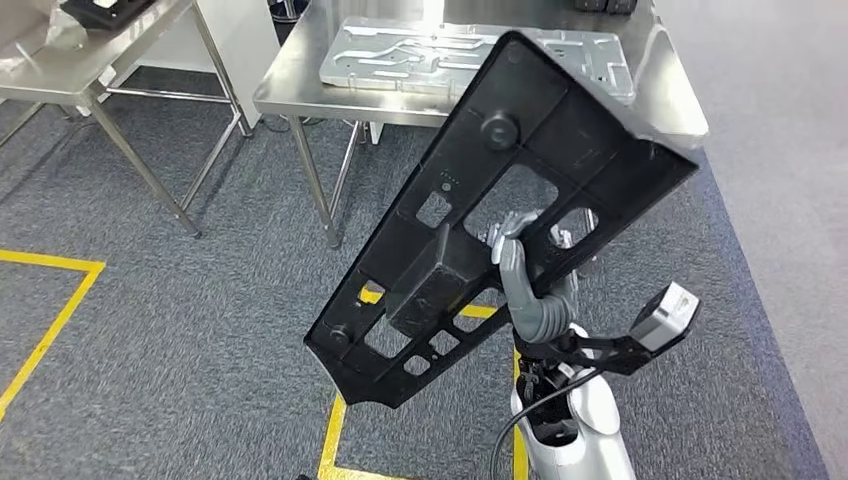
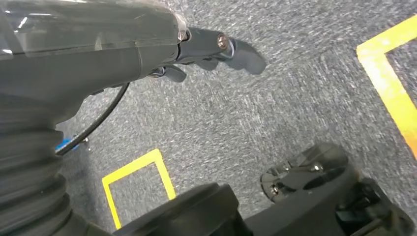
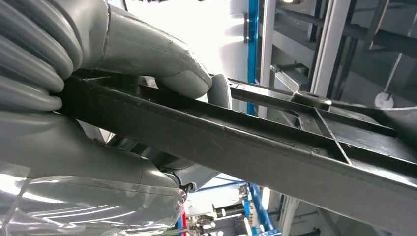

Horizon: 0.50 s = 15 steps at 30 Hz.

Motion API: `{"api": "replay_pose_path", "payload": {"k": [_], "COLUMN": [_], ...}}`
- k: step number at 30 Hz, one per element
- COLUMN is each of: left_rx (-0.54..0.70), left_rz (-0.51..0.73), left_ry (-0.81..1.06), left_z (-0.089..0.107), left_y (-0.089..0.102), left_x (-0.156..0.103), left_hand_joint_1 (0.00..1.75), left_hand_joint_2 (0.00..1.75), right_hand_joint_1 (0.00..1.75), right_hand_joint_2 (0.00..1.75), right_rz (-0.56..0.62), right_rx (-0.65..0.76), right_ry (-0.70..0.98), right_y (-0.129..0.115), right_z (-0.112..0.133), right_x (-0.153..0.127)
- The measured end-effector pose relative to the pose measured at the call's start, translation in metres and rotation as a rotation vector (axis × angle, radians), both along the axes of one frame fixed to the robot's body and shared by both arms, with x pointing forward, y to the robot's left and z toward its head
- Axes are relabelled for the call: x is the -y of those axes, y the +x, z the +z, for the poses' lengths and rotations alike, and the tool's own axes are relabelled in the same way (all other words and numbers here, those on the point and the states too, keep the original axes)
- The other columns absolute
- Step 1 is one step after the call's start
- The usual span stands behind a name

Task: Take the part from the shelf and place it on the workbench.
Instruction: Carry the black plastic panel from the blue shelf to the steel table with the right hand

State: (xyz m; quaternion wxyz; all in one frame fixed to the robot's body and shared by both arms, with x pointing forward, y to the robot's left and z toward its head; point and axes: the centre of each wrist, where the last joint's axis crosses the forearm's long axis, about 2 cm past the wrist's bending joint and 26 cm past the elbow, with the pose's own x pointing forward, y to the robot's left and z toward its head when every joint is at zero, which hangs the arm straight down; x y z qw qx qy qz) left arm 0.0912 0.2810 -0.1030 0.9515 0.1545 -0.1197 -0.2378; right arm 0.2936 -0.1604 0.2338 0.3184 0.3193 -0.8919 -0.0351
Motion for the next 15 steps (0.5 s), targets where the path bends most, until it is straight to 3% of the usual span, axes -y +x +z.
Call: {"api": "replay_pose_path", "payload": {"k": [15], "left_rx": [-0.014], "left_rz": [-0.003], "left_ry": [0.004], "left_z": [-0.0015], "left_y": [-0.0073], "left_x": [-0.0014], "left_hand_joint_1": [0.0], "left_hand_joint_2": [1.75], "right_hand_joint_1": [1.75], "right_hand_joint_2": [1.75], "right_rz": [0.051], "right_rx": [0.006], "right_ry": [-0.013], "right_y": [-0.004], "right_z": [-0.0021], "right_x": [-0.0063]}}
